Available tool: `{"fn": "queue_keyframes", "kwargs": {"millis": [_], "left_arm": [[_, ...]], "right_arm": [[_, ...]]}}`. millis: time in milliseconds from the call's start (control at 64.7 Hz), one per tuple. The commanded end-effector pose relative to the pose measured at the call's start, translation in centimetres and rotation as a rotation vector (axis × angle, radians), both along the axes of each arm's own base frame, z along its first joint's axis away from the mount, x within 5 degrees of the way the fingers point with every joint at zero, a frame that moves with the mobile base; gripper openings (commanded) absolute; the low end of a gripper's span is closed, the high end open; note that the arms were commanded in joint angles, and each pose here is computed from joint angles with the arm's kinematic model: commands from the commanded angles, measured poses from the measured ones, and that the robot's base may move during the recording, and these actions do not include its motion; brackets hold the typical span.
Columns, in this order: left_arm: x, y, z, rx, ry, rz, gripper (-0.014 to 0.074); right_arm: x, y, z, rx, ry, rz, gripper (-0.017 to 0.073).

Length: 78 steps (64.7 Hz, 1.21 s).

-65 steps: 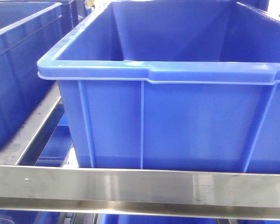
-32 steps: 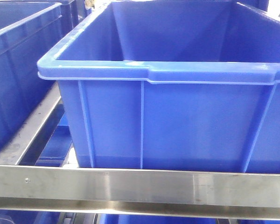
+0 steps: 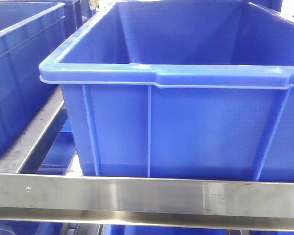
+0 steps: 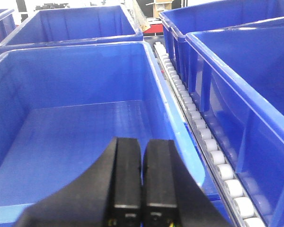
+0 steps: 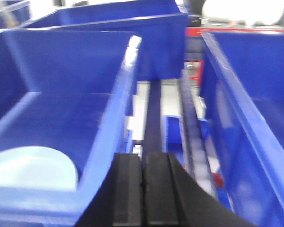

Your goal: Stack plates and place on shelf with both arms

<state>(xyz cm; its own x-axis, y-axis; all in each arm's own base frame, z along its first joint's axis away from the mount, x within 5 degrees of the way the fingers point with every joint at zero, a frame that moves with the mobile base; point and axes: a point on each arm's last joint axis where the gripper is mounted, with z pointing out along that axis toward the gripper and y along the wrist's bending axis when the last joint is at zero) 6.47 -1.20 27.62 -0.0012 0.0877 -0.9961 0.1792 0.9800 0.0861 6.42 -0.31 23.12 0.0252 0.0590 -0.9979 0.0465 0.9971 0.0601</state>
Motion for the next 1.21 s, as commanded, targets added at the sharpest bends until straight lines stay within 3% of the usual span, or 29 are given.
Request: {"fn": "queue_keyframes", "kwargs": {"millis": [0, 232, 1191], "left_arm": [[-0.1, 0.0, 1.8, -0.035, -0.108, 0.002, 0.0082], [-0.1, 0.0, 1.8, -0.035, -0.108, 0.002, 0.0082], [-0.1, 0.1, 1.8, -0.035, -0.108, 0.004, 0.0082]], "right_arm": [[-0.3, -0.1, 0.4, 0.02, -0.115, -0.01, 0.0057], [-1.0, 0.0, -2.2, 0.037, -0.118, -0.009, 0.0057], [-1.0, 0.0, -2.1, 0.033, -0.124, -0.009, 0.0057]]}}
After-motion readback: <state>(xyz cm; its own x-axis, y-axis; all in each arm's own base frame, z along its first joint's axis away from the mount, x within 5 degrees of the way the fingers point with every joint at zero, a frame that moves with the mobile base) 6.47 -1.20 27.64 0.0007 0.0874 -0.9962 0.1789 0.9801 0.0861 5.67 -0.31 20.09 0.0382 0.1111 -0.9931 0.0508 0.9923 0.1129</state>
